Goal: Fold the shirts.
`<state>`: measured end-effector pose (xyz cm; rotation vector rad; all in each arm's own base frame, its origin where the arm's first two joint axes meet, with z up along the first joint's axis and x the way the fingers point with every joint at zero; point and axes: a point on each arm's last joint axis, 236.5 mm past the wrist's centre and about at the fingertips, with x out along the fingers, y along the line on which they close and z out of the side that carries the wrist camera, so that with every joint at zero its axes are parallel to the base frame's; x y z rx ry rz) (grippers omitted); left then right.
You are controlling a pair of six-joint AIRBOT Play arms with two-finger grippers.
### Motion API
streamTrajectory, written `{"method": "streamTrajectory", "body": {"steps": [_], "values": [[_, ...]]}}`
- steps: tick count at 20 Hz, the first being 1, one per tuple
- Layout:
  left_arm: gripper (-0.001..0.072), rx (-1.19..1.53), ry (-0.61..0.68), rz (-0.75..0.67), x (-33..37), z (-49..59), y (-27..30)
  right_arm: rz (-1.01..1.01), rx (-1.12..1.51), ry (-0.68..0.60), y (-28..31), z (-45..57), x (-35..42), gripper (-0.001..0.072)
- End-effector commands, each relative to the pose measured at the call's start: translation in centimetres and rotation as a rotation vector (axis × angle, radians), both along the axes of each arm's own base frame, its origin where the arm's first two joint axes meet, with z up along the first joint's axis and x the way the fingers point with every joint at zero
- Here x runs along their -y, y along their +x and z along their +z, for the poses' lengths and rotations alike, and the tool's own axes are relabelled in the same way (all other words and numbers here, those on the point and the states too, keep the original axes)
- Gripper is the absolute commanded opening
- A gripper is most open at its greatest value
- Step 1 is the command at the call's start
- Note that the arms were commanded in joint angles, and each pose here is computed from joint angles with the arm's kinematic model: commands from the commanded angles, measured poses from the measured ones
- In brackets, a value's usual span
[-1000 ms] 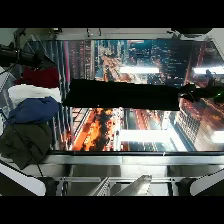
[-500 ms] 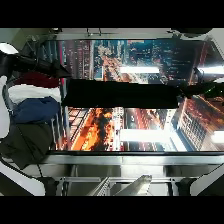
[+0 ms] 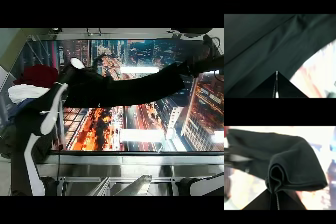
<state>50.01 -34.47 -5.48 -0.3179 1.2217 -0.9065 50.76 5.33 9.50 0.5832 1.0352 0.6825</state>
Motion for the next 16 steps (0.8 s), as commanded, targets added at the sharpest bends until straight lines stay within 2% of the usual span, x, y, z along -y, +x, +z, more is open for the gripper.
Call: {"method": "streamTrajectory", "body": {"steps": [1,6,8,10,13,16], "values": [[-0.0002,0.079,-0.042,0.064,8.0,-2.4,0.3,0.038,0.02,0.063,-2.2,5.8,-4.8,0.0023],[-0.0002,0.043,-0.05,0.078,9.7,-4.1,-0.8,0.154,0.063,0.221,-4.4,10.9,-11.9,0.0023],[-0.0002,-0.04,-0.117,0.101,9.0,-2.8,-0.9,0.186,0.061,0.213,-4.8,10.6,-14.0,0.0024],[-0.0003,-0.126,-0.22,0.055,7.3,1.4,-1.8,0.211,0.053,0.218,-4.9,10.0,-16.1,0.0024],[-0.0005,-0.123,-0.342,-0.093,0.7,11.8,-3.5,0.217,0.07,0.231,-4.5,9.5,-20.0,0.0024],[-0.0005,0.037,-0.351,-0.049,-9.1,21.2,-2.7,0.204,0.104,0.248,-3.9,8.9,-25.5,0.0023]]}}
